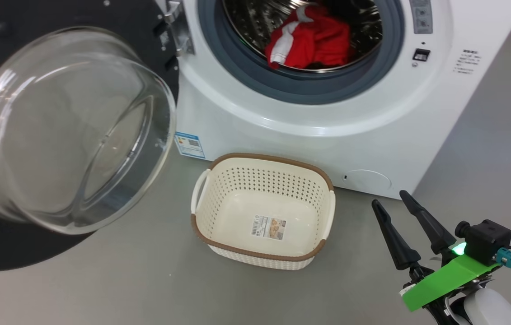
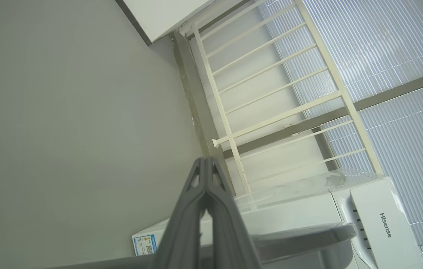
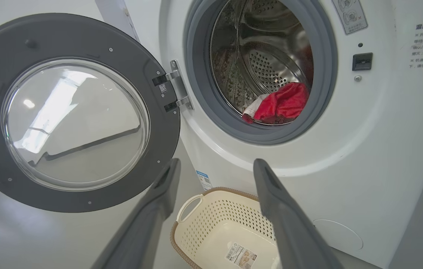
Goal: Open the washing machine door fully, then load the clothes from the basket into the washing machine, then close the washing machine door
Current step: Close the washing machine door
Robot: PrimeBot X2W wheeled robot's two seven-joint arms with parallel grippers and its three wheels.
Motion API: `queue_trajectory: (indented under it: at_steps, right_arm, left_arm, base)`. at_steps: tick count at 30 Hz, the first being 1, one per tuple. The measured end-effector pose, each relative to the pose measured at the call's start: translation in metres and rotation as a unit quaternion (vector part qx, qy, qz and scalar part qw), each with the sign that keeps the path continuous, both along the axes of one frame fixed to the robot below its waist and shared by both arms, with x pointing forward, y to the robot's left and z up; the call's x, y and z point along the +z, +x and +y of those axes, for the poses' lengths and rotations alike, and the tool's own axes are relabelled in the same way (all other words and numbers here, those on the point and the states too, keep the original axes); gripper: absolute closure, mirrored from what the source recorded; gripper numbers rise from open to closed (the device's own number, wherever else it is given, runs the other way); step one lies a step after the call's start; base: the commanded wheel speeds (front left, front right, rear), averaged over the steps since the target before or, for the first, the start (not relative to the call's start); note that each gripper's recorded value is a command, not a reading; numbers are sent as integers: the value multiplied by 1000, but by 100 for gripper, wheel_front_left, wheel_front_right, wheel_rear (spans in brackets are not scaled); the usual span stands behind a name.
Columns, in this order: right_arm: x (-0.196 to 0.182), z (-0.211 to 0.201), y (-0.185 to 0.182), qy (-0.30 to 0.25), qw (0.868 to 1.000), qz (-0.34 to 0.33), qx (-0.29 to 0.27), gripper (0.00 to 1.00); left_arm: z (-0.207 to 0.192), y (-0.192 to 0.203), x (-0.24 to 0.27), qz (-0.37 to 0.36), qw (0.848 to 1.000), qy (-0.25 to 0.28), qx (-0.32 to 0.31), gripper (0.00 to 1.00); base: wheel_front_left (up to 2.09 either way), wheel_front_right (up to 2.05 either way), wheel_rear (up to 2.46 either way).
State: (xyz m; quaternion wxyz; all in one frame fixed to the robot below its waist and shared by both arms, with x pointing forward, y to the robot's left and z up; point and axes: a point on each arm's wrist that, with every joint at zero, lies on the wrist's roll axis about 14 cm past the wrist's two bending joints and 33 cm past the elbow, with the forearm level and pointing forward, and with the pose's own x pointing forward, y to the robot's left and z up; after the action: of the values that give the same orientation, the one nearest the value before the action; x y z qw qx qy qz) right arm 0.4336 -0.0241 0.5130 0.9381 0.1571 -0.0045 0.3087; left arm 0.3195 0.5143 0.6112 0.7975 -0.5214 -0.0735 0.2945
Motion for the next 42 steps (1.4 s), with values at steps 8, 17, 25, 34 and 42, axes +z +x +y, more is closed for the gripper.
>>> queue_trajectory:
  at_steps: [8,17,25,34,42]
  right_arm:
    - [-5,-14,2,-2,1000,6,-18,0]
    - [-3,-19,4,-2,1000,3,-27,0]
    - [7,-15,1,1,1000,-8,-22,0]
    - [15,-9,-4,4,1000,-17,-16,0]
    - [20,-5,-11,4,1000,-22,-11,0]
  left_arm:
    - [-3,15,-20,23,999,-38,-8,100]
    - [-18,24,-33,49,996,-57,-53,100]
    - [-40,21,-32,62,987,-61,-135,100]
    - [-71,7,-30,75,968,-63,-230,100]
    - [-114,2,-30,77,944,-74,-313,100]
  base:
    - [0,0,0]
    - [0,0,0]
    - [0,0,0]
    - [0,0,0]
    - [0,0,0]
